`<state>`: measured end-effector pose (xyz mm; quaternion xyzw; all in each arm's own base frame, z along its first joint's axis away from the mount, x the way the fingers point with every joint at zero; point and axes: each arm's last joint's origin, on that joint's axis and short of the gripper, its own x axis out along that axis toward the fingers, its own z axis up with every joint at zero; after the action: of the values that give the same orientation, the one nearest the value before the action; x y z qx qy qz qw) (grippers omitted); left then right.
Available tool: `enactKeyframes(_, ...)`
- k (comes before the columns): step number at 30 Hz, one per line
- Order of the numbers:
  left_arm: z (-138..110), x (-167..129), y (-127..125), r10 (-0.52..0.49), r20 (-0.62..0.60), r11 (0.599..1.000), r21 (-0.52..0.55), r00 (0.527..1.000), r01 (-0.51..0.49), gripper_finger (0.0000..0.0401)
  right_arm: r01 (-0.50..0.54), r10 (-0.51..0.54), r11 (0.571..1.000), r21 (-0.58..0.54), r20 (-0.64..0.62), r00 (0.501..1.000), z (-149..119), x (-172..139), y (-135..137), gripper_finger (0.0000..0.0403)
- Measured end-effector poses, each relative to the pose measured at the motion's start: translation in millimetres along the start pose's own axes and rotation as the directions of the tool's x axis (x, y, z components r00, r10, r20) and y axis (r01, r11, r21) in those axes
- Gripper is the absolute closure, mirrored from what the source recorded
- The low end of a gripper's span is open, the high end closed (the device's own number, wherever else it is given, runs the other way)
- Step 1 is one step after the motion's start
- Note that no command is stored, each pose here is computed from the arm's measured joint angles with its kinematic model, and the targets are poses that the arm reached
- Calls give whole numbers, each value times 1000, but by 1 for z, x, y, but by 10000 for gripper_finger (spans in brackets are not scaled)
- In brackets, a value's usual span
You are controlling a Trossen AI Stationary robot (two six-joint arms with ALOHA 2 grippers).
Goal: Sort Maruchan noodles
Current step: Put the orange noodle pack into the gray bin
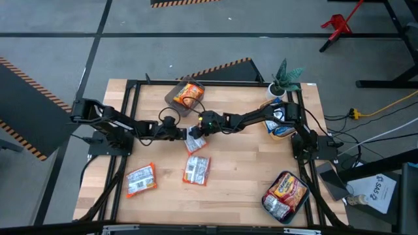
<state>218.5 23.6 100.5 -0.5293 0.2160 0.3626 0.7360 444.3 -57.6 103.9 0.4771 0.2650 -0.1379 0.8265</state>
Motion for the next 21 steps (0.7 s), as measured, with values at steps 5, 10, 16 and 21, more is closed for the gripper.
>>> enactKeyframes(5, 2, -2, -2, -17, -20, 1000, -11, 1000, 16, 401, -23, 24, 1000, 5, -28, 999, -1, 0, 1, 261)
enactKeyframes(10, 12, -6, -6, -66, -24, 997, -39, 998, 65, 401, -68, 68, 998, 3, -50, 996, 2, -1, 1, 298)
enactKeyframes(16, 27, -17, -11, -125, -18, 991, -38, 992, 125, 401, -96, 97, 995, 15, -71, 993, 15, -2, -3, 285)
enactKeyframes(21, 41, -33, -12, -155, 17, 987, -40, 988, 156, 401, -154, 155, 988, 22, -63, 986, 37, -8, 0, 295)
